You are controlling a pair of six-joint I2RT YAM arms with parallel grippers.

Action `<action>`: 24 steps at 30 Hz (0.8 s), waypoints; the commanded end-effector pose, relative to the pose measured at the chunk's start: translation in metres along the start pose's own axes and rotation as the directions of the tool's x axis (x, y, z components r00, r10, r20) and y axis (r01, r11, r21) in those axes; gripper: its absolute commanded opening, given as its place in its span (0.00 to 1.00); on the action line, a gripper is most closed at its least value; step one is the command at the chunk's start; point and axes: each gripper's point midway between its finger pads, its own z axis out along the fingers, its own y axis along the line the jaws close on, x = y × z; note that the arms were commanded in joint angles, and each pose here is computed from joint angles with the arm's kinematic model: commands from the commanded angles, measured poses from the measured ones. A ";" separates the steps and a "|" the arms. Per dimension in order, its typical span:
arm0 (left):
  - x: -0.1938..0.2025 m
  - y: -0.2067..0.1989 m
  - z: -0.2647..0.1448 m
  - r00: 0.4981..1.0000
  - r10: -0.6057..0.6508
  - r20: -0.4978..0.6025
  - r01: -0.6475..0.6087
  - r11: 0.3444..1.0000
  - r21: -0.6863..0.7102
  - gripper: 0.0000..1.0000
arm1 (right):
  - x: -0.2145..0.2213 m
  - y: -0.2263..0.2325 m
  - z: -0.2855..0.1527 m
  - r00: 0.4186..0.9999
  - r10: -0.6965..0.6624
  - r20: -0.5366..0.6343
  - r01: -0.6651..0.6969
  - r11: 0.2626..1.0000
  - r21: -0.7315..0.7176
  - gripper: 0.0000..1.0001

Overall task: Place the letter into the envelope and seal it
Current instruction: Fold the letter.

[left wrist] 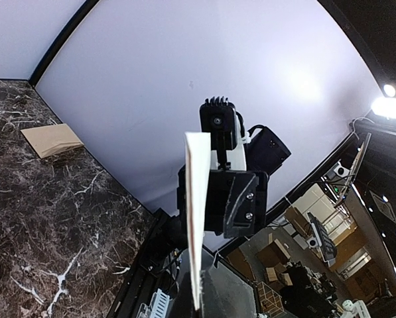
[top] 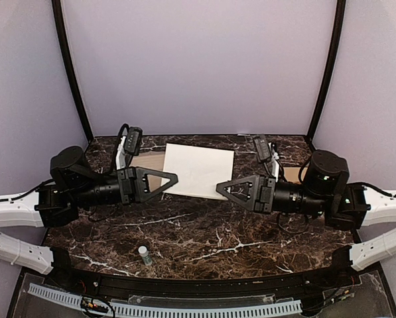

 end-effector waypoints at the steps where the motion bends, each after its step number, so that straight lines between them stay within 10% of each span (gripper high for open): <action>1: -0.002 -0.007 -0.002 1.000 0.006 0.007 -0.006 0.999 0.036 0.00 | -0.011 0.006 -0.001 0.998 -0.005 0.056 0.006 1.000 -0.017 0.19; 8: 0.009 0.006 0.002 0.999 -0.018 -0.044 0.017 1.000 -0.011 0.03 | -0.012 -0.006 -0.004 0.998 -0.009 0.062 0.006 0.999 0.040 0.00; 13: 0.013 0.025 -0.001 0.997 -0.020 -0.069 0.011 0.991 -0.131 0.51 | -0.013 -0.018 -0.010 0.999 -0.011 0.053 0.007 0.997 0.078 0.00; 24: 0.006 0.069 -0.038 0.995 0.012 -0.095 -0.055 0.888 -0.457 0.84 | 0.012 -0.069 -0.025 0.992 0.011 -0.122 0.019 0.971 0.237 0.00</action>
